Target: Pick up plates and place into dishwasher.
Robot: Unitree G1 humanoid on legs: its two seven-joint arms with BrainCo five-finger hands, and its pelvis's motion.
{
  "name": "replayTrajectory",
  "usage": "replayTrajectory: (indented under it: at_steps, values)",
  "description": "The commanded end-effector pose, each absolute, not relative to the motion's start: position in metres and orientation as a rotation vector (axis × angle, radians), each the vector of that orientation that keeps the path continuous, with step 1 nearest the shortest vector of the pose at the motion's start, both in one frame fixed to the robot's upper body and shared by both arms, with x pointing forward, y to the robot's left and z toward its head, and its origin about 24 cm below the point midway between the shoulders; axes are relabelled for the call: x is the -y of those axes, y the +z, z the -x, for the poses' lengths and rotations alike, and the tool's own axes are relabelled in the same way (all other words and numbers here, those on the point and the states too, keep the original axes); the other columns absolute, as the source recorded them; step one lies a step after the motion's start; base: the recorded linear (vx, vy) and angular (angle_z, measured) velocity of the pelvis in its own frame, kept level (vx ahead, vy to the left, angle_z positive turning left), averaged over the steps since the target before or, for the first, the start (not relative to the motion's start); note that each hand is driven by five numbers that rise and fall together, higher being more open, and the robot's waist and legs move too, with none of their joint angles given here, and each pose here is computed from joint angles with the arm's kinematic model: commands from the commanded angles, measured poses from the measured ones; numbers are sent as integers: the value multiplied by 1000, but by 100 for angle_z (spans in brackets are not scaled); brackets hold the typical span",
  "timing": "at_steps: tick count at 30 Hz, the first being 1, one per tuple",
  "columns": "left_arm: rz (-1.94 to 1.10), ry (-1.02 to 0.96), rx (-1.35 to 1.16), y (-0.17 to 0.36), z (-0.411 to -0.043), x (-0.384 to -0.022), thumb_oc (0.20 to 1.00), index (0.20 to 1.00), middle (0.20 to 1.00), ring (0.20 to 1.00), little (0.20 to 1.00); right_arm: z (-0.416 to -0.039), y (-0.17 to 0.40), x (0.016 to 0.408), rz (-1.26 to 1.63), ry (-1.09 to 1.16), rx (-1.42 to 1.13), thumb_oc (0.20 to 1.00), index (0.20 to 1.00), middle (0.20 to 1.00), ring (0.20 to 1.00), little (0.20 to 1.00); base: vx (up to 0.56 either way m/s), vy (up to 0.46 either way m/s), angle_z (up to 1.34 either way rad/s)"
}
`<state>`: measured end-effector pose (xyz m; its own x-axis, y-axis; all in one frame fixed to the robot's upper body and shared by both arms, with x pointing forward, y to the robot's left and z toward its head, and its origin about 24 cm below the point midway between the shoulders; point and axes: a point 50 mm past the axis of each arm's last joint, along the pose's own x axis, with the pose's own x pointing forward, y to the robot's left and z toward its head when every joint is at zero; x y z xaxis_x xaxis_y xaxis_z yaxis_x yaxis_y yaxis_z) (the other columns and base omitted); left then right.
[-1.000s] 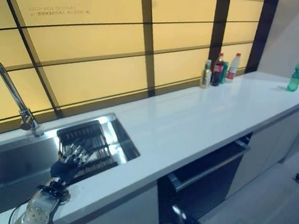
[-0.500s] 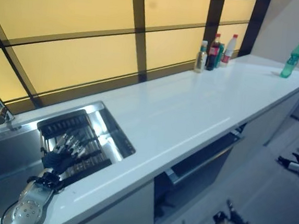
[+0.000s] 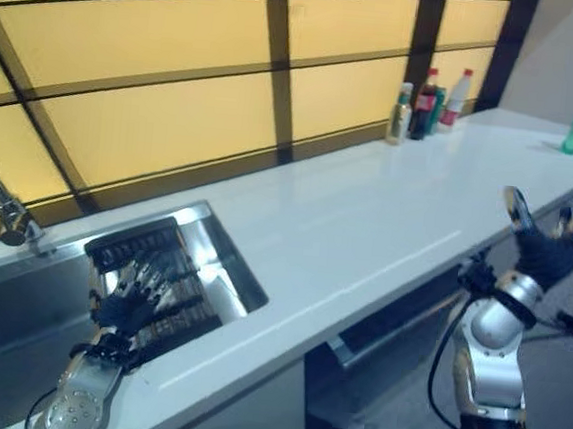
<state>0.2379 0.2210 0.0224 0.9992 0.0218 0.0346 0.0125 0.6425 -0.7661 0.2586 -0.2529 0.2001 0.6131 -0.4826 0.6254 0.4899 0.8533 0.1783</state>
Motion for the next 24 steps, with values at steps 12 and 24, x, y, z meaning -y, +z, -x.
replayTrajectory:
  at_steps: [12,24]
  values:
    - [583,-52,53,44,-260,-207,1000,1000,1000,1000,1000,-303,188,101,101,228,574,1000,1000,1000,1000,1000,-33,-77,61]
    - [342,-8,-52,37,-256,-217,1000,1000,1000,1000,1000,-304,79,105,-90,90,75,1000,1000,1000,1000,1000,-26,-59,41]
